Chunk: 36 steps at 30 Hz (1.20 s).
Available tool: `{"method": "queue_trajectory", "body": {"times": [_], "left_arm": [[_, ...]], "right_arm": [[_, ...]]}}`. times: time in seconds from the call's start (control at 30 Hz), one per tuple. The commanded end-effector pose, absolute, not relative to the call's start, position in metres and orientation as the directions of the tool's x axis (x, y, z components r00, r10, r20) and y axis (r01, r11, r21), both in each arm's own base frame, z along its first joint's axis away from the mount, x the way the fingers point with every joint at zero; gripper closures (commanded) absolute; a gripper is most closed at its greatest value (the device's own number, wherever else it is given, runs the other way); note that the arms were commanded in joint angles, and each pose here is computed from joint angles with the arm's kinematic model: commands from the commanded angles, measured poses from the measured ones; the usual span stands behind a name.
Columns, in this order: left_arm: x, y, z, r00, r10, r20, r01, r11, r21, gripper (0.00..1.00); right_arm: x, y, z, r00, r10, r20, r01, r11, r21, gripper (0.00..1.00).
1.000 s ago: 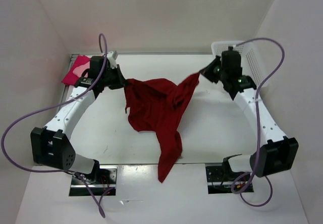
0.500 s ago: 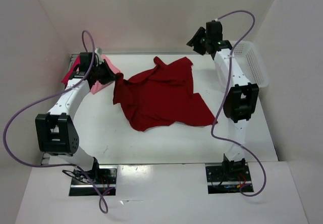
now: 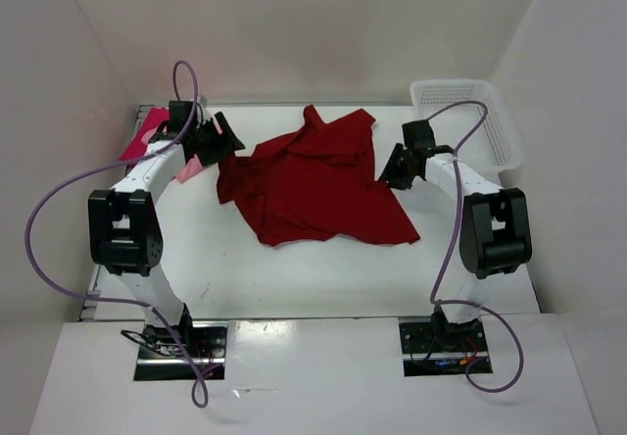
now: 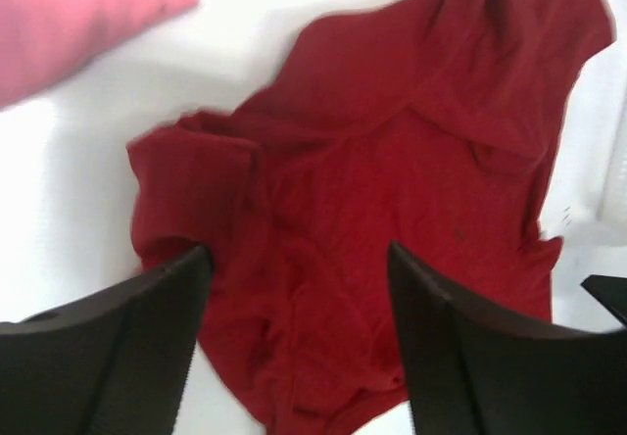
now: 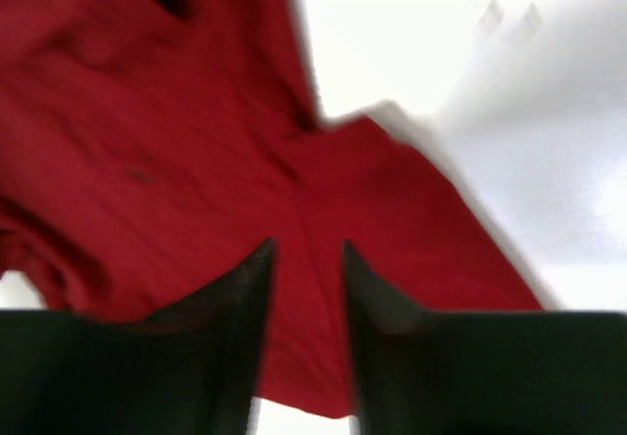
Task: Fold and stack the t-shirts
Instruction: Flatten out the tshirt
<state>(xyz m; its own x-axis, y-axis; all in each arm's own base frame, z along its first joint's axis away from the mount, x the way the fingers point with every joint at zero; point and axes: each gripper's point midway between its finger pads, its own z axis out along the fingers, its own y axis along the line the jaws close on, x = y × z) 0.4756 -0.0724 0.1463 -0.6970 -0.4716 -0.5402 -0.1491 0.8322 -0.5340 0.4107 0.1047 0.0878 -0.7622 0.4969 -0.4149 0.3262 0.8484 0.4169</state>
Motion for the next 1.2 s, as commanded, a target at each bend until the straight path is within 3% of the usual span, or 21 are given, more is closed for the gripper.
{"method": "queue_trajectory", "body": {"times": [0.0,0.03,0.13,0.2,0.33,0.43,0.63,0.73,0.8,0.87,1.0,1.1,1.17], "left_arm": [[0.451,-0.061,0.183,-0.634,-0.445,-0.632,-0.115,0.863,-0.492,0.18],[0.438,-0.058,0.181,-0.628,-0.457,-0.63,-0.137,0.862,-0.489,0.18],[0.391,-0.053,0.182,-0.601,-0.48,-0.638,-0.165,0.857,-0.489,0.31],[0.363,-0.062,0.15,-0.668,-0.487,-0.563,-0.199,0.845,-0.496,0.39],[0.331,-0.082,0.097,-0.756,-0.489,-0.435,-0.251,0.831,-0.497,0.37],[0.335,-0.102,0.086,-0.784,-0.469,-0.407,-0.224,0.825,-0.519,0.3],[0.347,-0.126,0.078,-0.827,-0.398,-0.397,-0.179,0.856,-0.485,0.3],[0.351,-0.118,0.079,-0.788,-0.445,-0.427,-0.224,0.851,-0.474,0.3],[0.352,-0.104,0.091,-0.703,-0.522,-0.483,-0.288,0.83,-0.478,0.26],[0.344,-0.089,0.082,-0.617,-0.671,-0.411,-0.404,0.719,-0.566,0.25],[0.353,-0.051,0.082,-0.45,-0.829,-0.333,-0.533,0.548,-0.644,0.36],[0.357,-0.036,0.081,-0.359,-0.885,-0.297,-0.592,0.461,-0.661,0.49],[0.357,-0.031,0.077,-0.296,-0.919,-0.259,-0.623,0.391,-0.678,0.52]], "right_arm": [[0.407,0.088,0.097,-0.726,0.491,-0.481,0.316,0.86,0.401,0.54],[0.398,0.083,0.087,-0.733,0.497,-0.464,0.334,0.858,0.39,0.54],[0.384,0.066,0.076,-0.733,0.527,-0.431,0.382,0.842,0.38,0.53],[0.379,0.056,0.07,-0.729,0.542,-0.419,0.413,0.835,0.363,0.53],[0.366,0.04,0.057,-0.73,0.544,-0.414,0.449,0.838,0.311,0.44],[0.363,0.038,0.054,-0.732,0.544,-0.41,0.456,0.838,0.299,0.38],[0.362,0.044,0.053,-0.739,0.543,-0.399,0.441,0.837,0.325,0.37],[0.36,0.047,0.053,-0.739,0.543,-0.398,0.428,0.836,0.344,0.37],[0.362,0.05,0.057,-0.738,0.542,-0.403,0.414,0.834,0.365,0.41],[0.358,0.054,0.055,-0.743,0.548,-0.384,0.416,0.827,0.378,0.52],[0.359,0.057,0.062,-0.74,0.542,-0.398,0.4,0.831,0.386,0.75],[0.363,0.057,0.072,-0.732,0.535,-0.422,0.382,0.835,0.395,0.75],[0.36,0.061,0.075,-0.74,0.533,-0.41,0.37,0.832,0.412,0.75]]}}
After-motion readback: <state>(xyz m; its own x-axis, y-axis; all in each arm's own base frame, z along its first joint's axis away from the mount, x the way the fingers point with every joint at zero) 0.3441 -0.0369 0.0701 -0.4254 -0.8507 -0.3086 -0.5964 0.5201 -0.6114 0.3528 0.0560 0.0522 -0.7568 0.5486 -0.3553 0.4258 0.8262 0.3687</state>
